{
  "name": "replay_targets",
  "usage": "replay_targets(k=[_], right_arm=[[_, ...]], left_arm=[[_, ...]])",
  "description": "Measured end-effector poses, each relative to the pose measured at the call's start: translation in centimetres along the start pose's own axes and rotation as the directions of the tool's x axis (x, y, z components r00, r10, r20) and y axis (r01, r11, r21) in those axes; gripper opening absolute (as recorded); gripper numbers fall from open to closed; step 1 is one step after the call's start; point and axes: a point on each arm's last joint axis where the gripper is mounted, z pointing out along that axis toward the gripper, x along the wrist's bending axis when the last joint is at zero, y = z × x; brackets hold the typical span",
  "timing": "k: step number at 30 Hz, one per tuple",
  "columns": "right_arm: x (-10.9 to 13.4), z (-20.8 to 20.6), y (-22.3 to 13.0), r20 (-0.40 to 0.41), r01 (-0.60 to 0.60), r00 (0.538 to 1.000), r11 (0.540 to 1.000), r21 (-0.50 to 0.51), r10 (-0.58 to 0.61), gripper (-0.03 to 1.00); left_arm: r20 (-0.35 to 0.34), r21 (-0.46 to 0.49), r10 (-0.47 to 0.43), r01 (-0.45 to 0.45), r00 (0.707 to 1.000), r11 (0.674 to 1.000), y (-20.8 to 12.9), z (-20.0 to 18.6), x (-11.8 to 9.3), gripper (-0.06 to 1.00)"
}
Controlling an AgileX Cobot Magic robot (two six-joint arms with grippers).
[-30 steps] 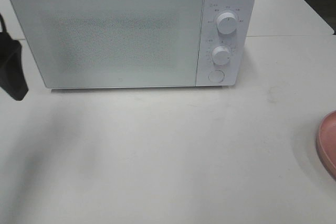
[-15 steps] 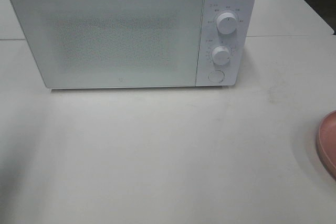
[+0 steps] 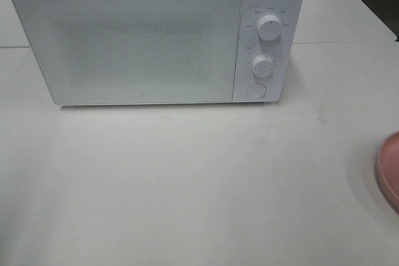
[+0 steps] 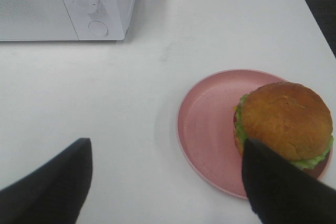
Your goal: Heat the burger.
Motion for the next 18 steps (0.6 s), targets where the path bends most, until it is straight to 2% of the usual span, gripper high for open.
replay_targets(k=[2,4,5,6,7,9,10,12,18], right_arm=[[0.0,0.0,0.0,0.0,0.0,1.0,1.0,0.0,0.0,0.75],[0.0,0.0,0.0,0.0,0.0,1.0,1.0,0.0,0.0,0.75],[0.0,0.0,0.0,0.0,0.0,1.0,1.0,0.0,0.0,0.75],[0.0,0.0,0.0,0.0,0.0,1.0,1.0,0.0,0.0,0.75],[0.0,0.0,0.0,0.0,0.0,1.0,1.0,0.0,0.0,0.75],[0.0,0.0,0.0,0.0,0.0,1.0,1.0,0.0,0.0,0.75],[0.0,0.0,0.0,0.0,0.0,1.0,1.0,0.0,0.0,0.75],[0.0,0.0,0.0,0.0,0.0,1.0,1.0,0.0,0.0,0.75],[0.0,0.0,0.0,0.0,0.0,1.0,1.0,0.0,0.0,0.75]], left_arm=[[0.0,-0.031,0.002,-0.002,1.0,1.0,-0.2,-0.4,0.0,0.99],[0.001,-0.112,0.008,-0.008,1.0,0.994,-0.9,-1.5,-0.1,0.99],[0.001,-0.112,0.008,-0.008,1.0,0.994,-0.9,-1.5,-0.1,0.99],[0.001,-0.164,0.012,-0.011,1.0,0.986,-1.4,-2.2,-0.1,0.99],[0.001,-0.164,0.012,-0.011,1.0,0.986,-1.4,-2.2,-0.1,0.99],[0.001,-0.245,0.018,-0.017,1.0,0.969,-2.2,-3.2,-0.2,0.99],[0.001,-0.245,0.018,-0.017,1.0,0.969,-2.2,-3.2,-0.2,0.99],[0.002,-0.323,0.024,-0.022,1.0,0.946,-3.1,-4.1,-0.3,0.99],[-0.012,-0.419,0.014,-0.018,1.0,0.908,-4.3,-5.1,-0.3,0.99]])
